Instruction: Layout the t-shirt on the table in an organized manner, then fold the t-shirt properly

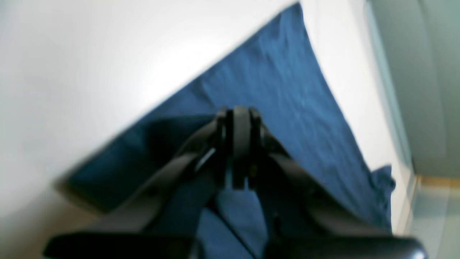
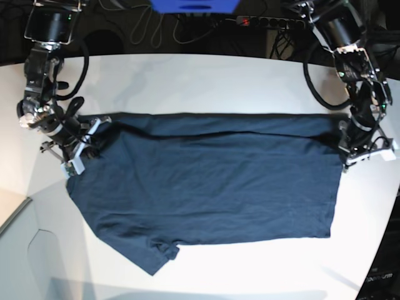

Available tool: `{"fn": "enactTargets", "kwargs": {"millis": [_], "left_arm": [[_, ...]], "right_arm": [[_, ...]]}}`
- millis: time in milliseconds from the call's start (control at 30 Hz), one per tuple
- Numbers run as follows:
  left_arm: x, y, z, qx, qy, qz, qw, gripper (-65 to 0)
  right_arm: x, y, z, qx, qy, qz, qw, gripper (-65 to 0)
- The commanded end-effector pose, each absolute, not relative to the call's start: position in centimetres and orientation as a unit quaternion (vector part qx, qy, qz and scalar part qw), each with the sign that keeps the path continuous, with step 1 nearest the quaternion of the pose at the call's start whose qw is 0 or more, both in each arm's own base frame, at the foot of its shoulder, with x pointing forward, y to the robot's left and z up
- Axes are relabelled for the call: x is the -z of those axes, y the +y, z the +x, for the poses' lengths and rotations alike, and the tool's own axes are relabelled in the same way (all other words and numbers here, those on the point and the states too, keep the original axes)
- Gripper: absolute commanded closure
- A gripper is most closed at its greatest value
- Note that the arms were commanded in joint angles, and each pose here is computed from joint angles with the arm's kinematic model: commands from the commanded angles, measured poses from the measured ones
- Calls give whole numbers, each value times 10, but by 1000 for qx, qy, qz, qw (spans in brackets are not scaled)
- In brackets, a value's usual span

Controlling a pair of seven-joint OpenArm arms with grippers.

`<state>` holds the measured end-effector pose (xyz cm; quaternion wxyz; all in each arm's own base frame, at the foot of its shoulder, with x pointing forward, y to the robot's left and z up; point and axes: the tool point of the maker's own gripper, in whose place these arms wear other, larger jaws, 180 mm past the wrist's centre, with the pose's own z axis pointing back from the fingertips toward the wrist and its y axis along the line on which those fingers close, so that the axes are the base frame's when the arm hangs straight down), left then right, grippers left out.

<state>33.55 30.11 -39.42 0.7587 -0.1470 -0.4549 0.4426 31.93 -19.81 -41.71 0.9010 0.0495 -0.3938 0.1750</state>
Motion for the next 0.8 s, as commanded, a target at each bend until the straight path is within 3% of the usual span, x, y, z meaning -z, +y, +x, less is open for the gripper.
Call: {"fn": "enactTargets", "kwargs": {"millis": [0,233,300,433,533,767], "left_arm": [[371,310,350,-431,-488,-147,745,0],[368,314,351,-432,-492,-145,742,-18],[368,314,351,-432,-492,-145,742,-84],[364,313,353,-430,-495,-150,740,-306],[348,314,354,-421,-514,-155,731,-399],[346,316,321,-417,-519,-145,732,-390]], "right_arm": [[400,-200,334,-175,-424,49,887,0],[404,-200,333,-174,-418,51,890,-23],[402,-200,336,-174,-421,50,889,-98],[390,-206,344,-170,-436,43,883,-273],[365,-229,349,-148,-466,14,872,-339],[356,-226,340,-163,-473,3,866,-344]]}}
